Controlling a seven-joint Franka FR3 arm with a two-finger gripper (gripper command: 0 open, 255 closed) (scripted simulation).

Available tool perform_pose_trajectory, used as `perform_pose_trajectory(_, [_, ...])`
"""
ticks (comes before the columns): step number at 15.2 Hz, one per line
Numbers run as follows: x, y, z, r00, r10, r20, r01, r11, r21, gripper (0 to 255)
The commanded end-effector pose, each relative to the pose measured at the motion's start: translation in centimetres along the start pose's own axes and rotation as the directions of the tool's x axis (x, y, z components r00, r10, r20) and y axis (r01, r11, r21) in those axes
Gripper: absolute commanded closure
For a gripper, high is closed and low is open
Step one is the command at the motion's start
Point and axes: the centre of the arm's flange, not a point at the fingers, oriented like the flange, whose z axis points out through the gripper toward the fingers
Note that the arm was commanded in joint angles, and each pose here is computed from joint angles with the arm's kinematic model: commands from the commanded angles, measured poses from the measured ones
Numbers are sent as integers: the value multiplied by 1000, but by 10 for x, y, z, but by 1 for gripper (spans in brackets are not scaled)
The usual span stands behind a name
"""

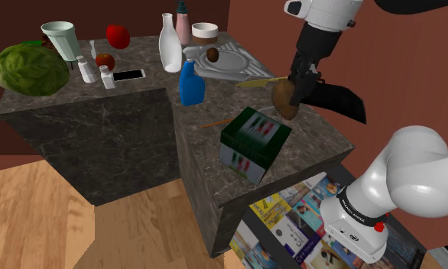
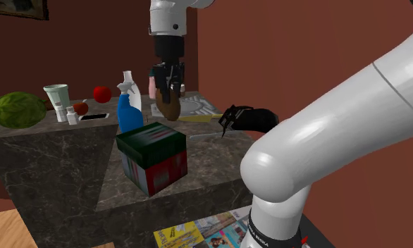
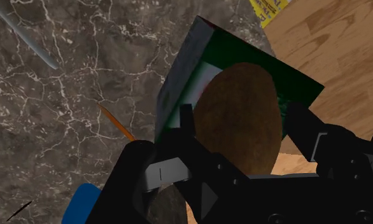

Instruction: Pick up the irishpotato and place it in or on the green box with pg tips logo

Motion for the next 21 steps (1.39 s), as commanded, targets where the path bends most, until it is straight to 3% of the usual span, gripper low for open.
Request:
perform_pose_trajectory(1, [20,-16,2,1000,1,0,-1,1000,1,255])
perform_pose_trajectory(4, [41,-34,3,1000,1,0,-1,1000,1,255])
perform_pose_trajectory(17, [40,-31,75,1000,1,0,-1,1000,1,255])
perform_pose_trajectory(21, [40,-31,75,1000,1,0,-1,1000,1,255])
